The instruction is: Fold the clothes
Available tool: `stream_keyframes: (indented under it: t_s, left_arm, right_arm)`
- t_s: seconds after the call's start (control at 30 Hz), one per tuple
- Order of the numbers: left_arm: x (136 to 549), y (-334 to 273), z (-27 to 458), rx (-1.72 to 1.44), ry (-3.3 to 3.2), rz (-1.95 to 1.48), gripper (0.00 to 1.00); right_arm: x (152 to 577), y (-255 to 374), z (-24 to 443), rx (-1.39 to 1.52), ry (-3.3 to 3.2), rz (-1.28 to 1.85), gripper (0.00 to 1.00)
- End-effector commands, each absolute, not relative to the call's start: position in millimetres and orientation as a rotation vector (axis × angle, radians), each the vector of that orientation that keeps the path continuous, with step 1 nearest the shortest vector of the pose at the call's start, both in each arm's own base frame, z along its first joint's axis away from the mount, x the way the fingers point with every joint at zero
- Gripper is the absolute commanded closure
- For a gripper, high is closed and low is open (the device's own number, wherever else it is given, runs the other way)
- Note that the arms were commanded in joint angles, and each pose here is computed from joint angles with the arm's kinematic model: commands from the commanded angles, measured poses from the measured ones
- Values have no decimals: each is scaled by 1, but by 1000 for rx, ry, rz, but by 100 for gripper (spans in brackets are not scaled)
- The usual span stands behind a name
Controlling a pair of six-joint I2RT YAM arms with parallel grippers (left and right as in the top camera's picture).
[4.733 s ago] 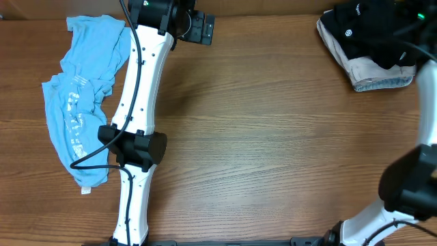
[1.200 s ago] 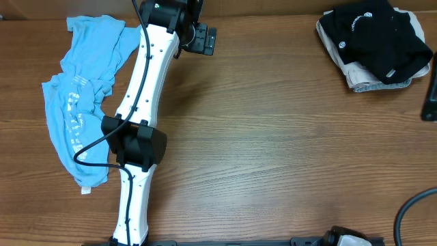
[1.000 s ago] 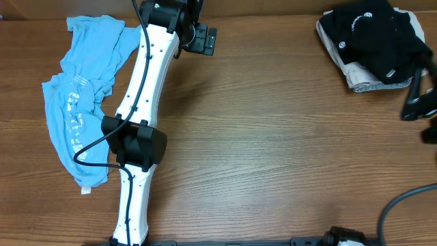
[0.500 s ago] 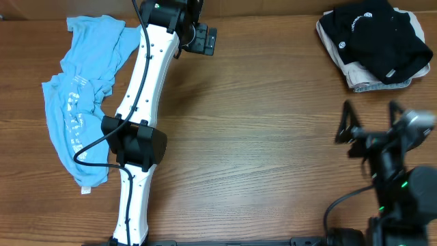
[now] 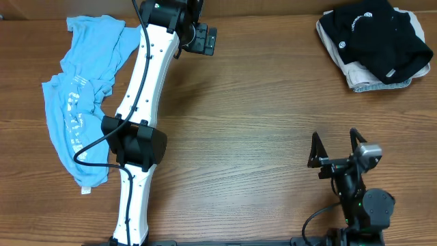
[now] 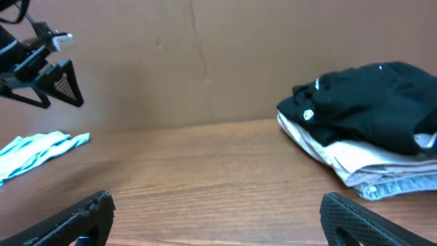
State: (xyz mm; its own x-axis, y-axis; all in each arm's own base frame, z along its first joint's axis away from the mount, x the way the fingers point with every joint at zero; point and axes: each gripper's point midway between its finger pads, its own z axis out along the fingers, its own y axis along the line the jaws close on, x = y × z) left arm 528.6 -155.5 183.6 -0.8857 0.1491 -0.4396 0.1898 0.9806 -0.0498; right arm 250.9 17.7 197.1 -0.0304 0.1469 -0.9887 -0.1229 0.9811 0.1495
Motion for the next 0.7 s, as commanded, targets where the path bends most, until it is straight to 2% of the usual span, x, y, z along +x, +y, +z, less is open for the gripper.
stream_keyframes:
  t_s: [0.0, 0.3, 0.67]
  left_arm:
    - [528, -154, 185, 214, 2680, -138, 0]
    - [528, -154, 185, 214, 2680, -138, 0]
    - [528, -154, 185, 214, 2680, -138, 0]
  right_arm:
    - [247, 14, 197, 33, 1540, 193, 0]
    - [245, 20, 173, 17, 1586, 225, 0]
    - [245, 21, 173, 13, 1583, 226, 0]
